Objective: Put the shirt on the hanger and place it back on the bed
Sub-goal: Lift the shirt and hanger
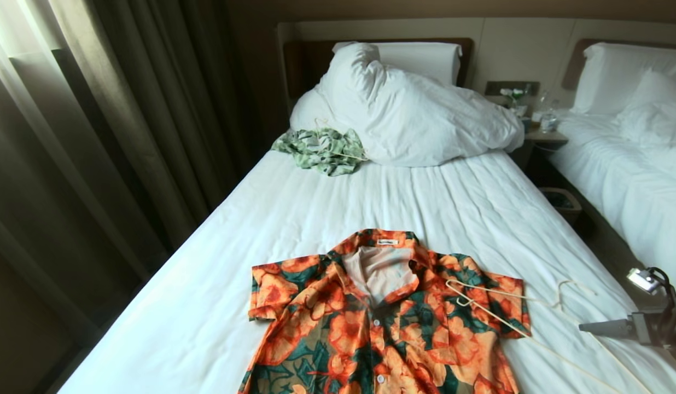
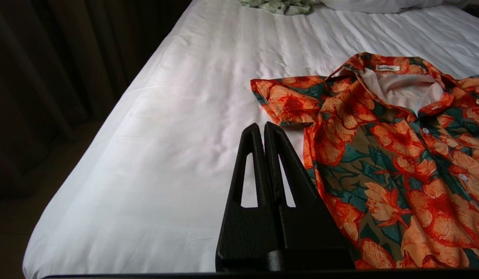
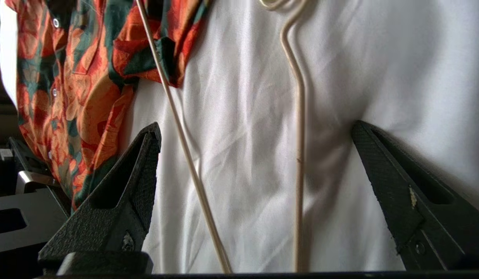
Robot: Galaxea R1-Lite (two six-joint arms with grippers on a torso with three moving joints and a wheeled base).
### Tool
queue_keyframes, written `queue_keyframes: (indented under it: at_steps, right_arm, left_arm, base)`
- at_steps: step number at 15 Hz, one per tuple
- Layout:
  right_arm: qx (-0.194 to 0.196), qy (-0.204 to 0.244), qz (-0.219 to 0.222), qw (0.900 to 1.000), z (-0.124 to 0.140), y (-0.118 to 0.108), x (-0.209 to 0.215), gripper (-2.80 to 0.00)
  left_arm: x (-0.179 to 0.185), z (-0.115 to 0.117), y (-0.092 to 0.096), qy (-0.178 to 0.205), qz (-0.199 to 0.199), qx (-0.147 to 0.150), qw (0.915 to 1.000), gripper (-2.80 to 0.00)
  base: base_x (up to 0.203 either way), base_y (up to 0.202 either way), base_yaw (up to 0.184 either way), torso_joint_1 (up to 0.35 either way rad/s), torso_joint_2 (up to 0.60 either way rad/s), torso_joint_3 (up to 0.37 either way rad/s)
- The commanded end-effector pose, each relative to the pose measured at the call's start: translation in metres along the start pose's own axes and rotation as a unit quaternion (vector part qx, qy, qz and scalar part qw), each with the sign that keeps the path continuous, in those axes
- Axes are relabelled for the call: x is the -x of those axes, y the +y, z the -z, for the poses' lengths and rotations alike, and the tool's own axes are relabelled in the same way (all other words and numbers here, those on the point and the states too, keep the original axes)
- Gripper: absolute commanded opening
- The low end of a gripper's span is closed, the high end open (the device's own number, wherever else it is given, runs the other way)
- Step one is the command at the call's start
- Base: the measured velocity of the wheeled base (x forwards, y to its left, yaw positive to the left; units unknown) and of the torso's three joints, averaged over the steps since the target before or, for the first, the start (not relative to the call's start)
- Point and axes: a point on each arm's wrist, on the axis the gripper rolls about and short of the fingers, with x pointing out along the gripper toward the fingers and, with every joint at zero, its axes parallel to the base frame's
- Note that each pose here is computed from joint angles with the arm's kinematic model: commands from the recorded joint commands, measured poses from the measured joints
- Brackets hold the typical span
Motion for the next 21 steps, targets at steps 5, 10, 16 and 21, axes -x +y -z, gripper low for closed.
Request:
queue_keyframes:
  at_steps: [5,10,16,21]
  right_arm:
    - [0.011,0.007,-0.048,0.999,-0.011,0.039,-0.016,0.0]
    - [0.001,0.018,-0.012,1.0,-0.004,0.039,-0.006,0.0]
    - [-0.01,0.01,0.005,1.0,0.001,0.034,0.006,0.0]
    - [0.011,0.014,0.034,0.999,0.006,0.027,-0.002,0.0]
  left_arm:
    - [0.0,0.0,0.0,0.0,0.0,0.0,1.0,-2.8]
    - [0.0,0.0,0.0,0.0,0.0,0.0,1.0,-2.8]
    - [0.0,0.0,0.0,0.0,0.0,0.0,1.0,-2.8]
    - [0.0,0.0,0.0,0.0,0.0,0.0,1.0,-2.8]
  base:
    - [0.0,0.0,0.0,0.0,0.0,0.0]
    - [0.0,0.0,0.0,0.0,0.0,0.0]
    - [0.0,0.0,0.0,0.0,0.0,0.0]
    - [0.0,0.0,0.0,0.0,0.0,0.0]
